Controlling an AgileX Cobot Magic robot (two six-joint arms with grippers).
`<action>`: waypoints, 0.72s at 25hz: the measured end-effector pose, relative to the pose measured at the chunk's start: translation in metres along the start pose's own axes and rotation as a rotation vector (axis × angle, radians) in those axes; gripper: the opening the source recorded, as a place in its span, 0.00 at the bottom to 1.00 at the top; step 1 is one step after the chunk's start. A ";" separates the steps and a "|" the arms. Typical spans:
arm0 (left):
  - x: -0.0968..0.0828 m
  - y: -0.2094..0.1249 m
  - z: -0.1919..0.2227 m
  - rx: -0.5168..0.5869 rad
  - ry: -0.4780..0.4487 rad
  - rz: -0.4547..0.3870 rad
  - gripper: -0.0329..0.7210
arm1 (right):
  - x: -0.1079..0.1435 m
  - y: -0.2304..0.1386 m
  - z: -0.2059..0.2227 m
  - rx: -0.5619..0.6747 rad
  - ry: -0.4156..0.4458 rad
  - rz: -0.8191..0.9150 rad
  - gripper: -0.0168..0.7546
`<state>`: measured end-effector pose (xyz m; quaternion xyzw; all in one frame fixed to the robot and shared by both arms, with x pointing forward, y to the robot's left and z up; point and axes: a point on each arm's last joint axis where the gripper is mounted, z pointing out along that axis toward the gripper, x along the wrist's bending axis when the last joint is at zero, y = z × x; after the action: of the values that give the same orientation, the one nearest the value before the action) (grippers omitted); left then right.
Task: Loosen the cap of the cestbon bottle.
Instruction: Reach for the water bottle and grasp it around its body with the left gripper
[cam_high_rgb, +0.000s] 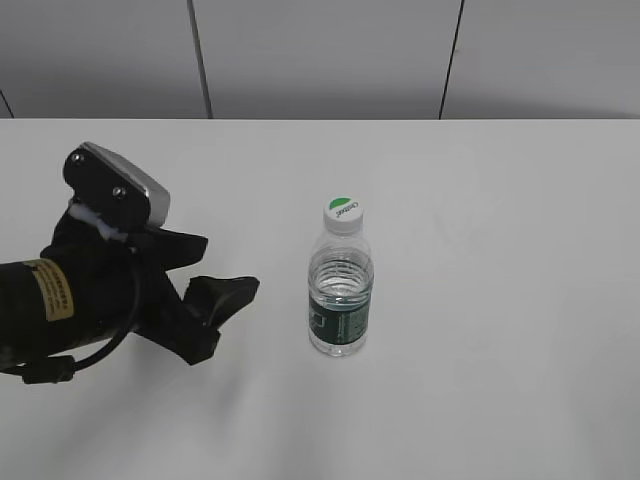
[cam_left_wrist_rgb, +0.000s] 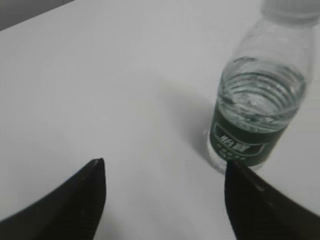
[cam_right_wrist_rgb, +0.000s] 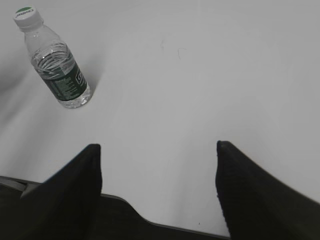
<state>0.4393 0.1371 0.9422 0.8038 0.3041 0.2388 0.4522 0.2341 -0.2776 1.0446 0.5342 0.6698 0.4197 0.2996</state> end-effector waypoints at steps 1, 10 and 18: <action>-0.003 0.002 0.000 -0.015 -0.025 0.004 0.82 | 0.000 0.000 0.000 0.000 0.000 0.000 0.73; -0.030 0.018 0.001 -0.214 -0.166 0.037 0.84 | 0.000 0.000 0.000 0.000 0.000 0.000 0.73; -0.041 0.003 0.024 -0.322 -0.275 -0.048 0.88 | 0.000 0.000 0.000 0.000 0.000 0.000 0.73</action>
<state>0.4272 0.0925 0.9287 0.7386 0.2167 0.1614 0.6176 0.2341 -0.2776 1.0446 0.5342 0.6698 0.4197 0.2996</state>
